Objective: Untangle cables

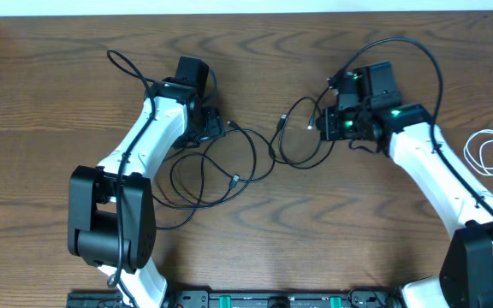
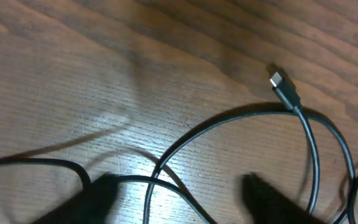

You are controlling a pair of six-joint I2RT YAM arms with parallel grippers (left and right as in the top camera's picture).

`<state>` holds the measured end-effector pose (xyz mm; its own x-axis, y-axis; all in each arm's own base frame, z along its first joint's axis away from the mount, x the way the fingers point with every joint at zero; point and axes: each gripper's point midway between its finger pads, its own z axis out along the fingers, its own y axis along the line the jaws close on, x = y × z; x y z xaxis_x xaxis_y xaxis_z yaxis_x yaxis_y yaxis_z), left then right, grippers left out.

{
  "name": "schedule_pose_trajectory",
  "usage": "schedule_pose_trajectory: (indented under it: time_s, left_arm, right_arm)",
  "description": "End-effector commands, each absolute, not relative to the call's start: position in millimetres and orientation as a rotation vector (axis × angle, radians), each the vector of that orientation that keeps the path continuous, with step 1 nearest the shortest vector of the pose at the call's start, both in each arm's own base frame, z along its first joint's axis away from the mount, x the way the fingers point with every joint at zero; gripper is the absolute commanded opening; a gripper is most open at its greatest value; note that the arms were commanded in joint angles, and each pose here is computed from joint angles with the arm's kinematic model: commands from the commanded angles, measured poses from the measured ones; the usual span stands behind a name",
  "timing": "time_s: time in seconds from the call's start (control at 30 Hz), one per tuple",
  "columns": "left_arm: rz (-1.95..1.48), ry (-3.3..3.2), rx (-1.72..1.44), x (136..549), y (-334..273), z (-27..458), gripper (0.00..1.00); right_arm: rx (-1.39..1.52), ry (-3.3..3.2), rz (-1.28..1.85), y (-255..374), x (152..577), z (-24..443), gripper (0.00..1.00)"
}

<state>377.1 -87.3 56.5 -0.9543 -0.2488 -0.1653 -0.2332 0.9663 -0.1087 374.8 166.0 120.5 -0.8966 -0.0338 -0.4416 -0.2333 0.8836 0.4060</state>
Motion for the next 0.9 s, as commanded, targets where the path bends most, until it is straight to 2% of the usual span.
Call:
schedule_pose_trajectory:
  time_s: [0.0, 0.07, 0.2, 0.4, 0.5, 0.67, 0.87]
  left_arm:
    - [-0.067, 2.927, -0.375, 378.1, -80.4, 52.7, 0.28]
    - [-0.042, 2.916, -0.377, 380.0, -77.3, 53.0, 0.08]
    - [-0.042, 2.916, -0.377, 379.9, -77.4, 53.0, 0.08]
    - [-0.041, 2.919, -0.376, 379.3, -77.5, 52.9, 0.08]
    - [-0.041, 2.919, -0.376, 379.3, -77.5, 52.9, 0.08]
    - [-0.041, 2.919, -0.377, 379.3, -77.5, 52.9, 0.08]
    - [-0.042, 2.919, -0.377, 379.3, -77.5, 52.9, 0.08]
  right_arm:
    - [-0.252, 2.596, 0.633, 176.2, 376.6, 122.5, 0.01]
    - [-0.166, 2.566, 0.651, 176.2, 384.6, 130.6, 0.01]
    - [-0.045, 2.431, 0.71, 175.2, 407.6, 161.8, 0.01]
    - [-0.058, 2.167, 0.731, 169.4, 432.8, 227.6, 0.01]
    - [-0.029, 2.119, 0.685, 158.8, 439.0, 239.9, 0.01]
    - [0.154, 2.16, 0.409, 107.5, 448.6, 222.7, 0.01]
    - [0.385, 2.271, -0.074, 25.5, 427.4, 186.4, 0.01]
